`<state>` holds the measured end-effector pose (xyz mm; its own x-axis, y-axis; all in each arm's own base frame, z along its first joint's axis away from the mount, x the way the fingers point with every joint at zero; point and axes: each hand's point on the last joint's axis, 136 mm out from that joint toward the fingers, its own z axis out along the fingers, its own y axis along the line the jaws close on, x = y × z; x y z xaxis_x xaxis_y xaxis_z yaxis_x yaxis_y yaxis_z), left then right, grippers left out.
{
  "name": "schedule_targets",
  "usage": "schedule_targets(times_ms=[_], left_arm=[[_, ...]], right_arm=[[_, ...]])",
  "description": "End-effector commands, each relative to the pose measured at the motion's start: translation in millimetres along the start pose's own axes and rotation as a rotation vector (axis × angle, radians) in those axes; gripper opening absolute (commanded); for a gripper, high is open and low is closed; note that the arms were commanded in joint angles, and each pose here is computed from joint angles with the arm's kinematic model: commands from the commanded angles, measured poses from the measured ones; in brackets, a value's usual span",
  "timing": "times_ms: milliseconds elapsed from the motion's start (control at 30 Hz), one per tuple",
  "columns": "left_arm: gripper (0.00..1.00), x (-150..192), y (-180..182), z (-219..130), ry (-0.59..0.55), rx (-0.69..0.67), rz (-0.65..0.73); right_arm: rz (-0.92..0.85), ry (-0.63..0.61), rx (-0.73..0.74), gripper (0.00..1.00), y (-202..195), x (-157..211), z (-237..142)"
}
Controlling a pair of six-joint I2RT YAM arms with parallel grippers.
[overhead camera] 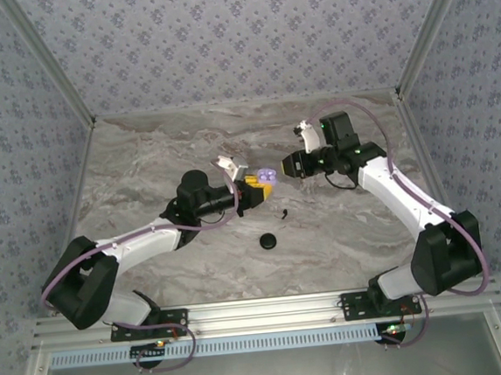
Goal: Insert the wireless bluetooth earbuds into the charging case
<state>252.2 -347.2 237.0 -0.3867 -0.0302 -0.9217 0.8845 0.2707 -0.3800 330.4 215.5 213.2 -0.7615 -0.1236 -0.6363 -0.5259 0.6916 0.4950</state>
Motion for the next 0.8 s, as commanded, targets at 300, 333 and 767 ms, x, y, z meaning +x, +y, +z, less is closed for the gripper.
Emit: schedule_targets(times_ms=[300, 333, 767], left_arm=[[0.21, -24, -21, -1, -0.038, 0.091, 0.070], [0.21, -24, -20, -1, -0.038, 0.089, 0.069], [0.21, -19, -8, 5, -0.030, 0.046, 0.038]], right_arm=[[-0.046, 0.014, -0.213, 0.21, 32, 2, -4], [-0.048, 0.014, -0.224, 0.20, 34, 2, -4], [-0.096, -0.002, -0.358, 0.20, 59, 6, -17]])
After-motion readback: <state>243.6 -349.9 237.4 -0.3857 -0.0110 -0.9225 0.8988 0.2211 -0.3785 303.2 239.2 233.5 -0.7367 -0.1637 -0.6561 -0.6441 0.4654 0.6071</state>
